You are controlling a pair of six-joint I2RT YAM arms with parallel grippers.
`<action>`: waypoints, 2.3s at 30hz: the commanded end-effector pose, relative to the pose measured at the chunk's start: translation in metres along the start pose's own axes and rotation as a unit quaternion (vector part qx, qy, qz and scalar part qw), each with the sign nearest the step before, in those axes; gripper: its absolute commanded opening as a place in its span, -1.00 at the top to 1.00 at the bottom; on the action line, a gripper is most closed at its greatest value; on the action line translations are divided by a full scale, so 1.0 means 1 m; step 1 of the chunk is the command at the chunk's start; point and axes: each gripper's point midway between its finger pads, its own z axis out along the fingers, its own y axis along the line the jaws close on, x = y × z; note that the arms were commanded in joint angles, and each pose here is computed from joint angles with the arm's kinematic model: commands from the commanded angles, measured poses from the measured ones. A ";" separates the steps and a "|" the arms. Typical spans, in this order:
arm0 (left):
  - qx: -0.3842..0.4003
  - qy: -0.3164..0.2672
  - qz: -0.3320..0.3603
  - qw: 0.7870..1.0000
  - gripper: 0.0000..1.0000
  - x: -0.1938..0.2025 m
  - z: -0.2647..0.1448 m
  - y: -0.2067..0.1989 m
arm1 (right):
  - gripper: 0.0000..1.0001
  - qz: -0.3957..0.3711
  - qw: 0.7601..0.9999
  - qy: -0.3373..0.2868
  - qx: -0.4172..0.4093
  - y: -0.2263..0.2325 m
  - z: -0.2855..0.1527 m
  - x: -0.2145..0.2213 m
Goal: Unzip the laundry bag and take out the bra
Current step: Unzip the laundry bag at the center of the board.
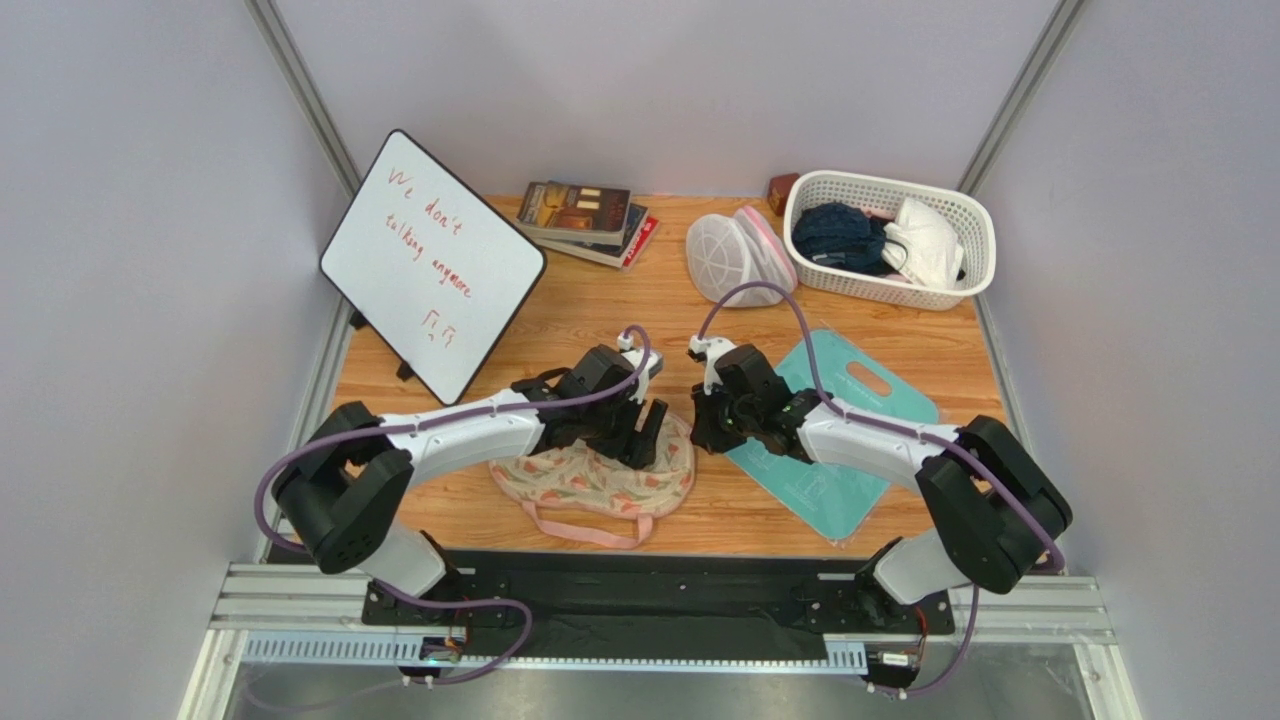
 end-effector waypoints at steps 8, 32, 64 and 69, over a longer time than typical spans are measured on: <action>-0.083 0.074 -0.006 0.994 -0.12 0.041 0.032 0.026 | 1.00 -0.012 0.999 -0.037 -0.016 0.010 0.000 -0.030; -0.083 0.077 -0.055 0.992 1.00 0.052 0.060 0.026 | 1.00 -0.002 1.000 -0.008 0.027 -0.013 -0.019 0.016; -0.031 0.021 -0.069 0.997 1.00 0.025 0.029 0.035 | 1.00 0.004 1.000 0.018 0.014 -0.003 -0.026 0.039; -0.040 0.015 -0.079 0.996 1.00 0.021 0.029 0.042 | 1.00 0.005 1.000 0.018 -0.005 0.008 -0.028 0.044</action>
